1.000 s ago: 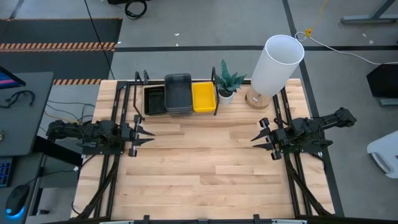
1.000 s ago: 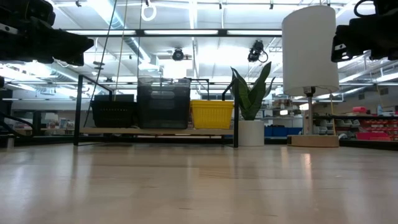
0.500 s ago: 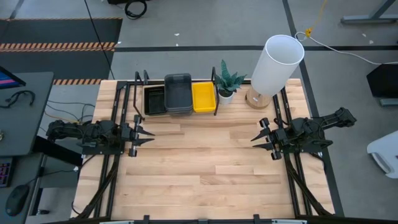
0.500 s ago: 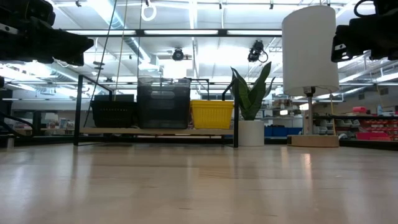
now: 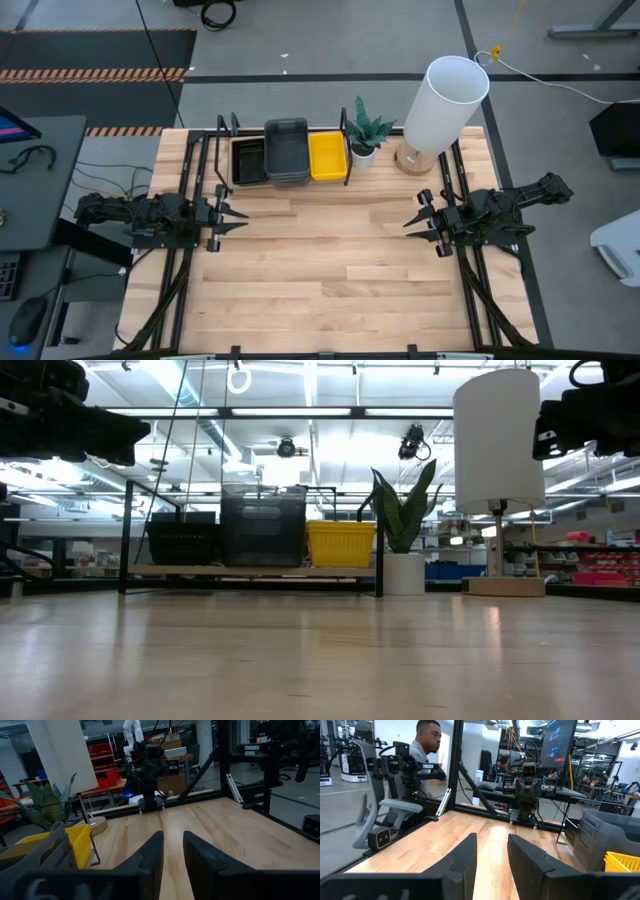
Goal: Stack baskets on shelf by color
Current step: Return to Home Position
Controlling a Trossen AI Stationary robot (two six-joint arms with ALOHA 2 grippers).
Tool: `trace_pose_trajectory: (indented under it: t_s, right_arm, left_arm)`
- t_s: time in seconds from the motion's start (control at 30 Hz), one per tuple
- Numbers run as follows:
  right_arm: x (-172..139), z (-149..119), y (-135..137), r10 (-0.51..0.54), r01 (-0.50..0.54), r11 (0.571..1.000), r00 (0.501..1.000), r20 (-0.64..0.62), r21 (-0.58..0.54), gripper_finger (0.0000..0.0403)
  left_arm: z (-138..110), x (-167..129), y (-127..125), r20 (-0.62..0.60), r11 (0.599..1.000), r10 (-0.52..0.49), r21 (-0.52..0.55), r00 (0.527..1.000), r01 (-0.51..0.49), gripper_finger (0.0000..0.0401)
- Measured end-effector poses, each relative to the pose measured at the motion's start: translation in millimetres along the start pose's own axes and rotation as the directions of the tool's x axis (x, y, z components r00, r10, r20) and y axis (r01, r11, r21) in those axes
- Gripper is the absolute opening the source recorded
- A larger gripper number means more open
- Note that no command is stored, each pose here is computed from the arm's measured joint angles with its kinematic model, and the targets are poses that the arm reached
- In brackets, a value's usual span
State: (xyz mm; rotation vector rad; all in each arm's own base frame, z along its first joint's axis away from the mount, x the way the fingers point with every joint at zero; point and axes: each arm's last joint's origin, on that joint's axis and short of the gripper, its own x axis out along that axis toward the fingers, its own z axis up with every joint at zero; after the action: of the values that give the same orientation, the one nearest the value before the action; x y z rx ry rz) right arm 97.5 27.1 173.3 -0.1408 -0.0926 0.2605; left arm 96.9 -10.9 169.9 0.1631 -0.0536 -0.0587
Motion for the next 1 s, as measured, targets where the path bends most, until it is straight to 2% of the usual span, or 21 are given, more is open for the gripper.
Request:
trace_pose_trajectory:
  t_s: [1.0]
  right_arm:
    - [0.0, 0.0, 0.0, 0.000, 0.000, 1.000, 1.000, 0.000, 0.000, 0.0114]
  left_arm:
    - [0.0, 0.0, 0.0, 0.000, 1.000, 0.000, 0.000, 1.000, 0.000, 0.0088]
